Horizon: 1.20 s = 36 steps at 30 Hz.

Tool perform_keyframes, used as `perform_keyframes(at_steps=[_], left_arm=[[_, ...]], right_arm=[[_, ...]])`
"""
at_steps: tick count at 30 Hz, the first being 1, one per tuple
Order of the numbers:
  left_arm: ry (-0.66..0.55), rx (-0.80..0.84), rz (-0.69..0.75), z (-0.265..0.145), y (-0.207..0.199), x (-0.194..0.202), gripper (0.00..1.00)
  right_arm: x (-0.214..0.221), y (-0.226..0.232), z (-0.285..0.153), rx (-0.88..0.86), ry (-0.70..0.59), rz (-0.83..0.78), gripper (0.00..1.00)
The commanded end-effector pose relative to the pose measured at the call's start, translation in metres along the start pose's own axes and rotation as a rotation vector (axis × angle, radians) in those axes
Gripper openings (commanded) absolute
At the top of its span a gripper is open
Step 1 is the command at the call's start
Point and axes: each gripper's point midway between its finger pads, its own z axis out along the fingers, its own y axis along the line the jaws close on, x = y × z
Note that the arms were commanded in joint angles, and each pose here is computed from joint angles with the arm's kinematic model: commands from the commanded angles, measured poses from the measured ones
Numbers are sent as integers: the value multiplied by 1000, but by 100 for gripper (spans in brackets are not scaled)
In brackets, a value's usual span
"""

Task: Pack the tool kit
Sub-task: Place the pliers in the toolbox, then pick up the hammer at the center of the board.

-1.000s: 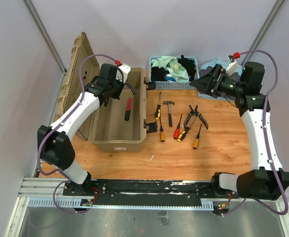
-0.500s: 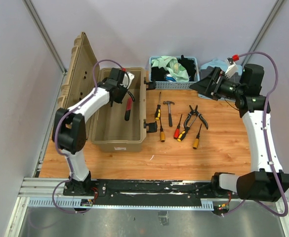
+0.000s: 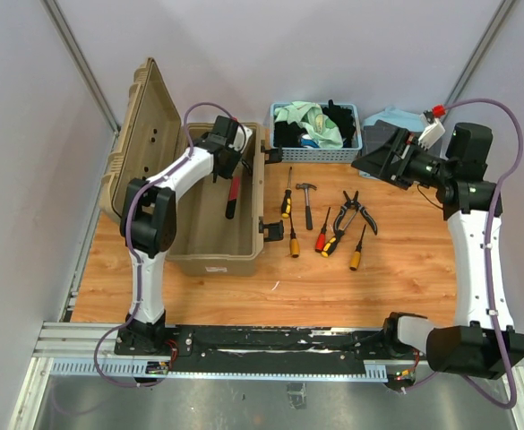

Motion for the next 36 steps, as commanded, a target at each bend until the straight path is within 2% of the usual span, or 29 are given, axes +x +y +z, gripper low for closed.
perform_keyframes(at_steps=[1,5,9,15,17,21,26,32,36], left_arm=[[-3,-9,-15,1,3,-7,0],[12,5,-5,-2,1,-5,2],[38,15,4,-4,-1,2,21],[41,17,5,-9,-1,4,42],[37,17,2,-10,-1,3,47],[3,14,-11,-22,2,-9,50],[-162,6,-53,-75,16,-61,53],[-391,15,-72,-155,28,-125,56],[-503,75,-56,-199,14,-149,60]], right_arm=[[-7,6,-14,10,-35,-40,98],[-6,4,-14,11,-33,-34,98],[-4,3,-13,12,-30,-31,98],[-4,3,-15,14,-34,-31,98],[-2,2,-15,14,-32,-29,98],[4,-12,-15,70,-19,-31,99],[31,-71,-17,328,108,-98,98],[51,-97,6,500,244,-240,100],[57,-127,22,632,287,-255,97]])
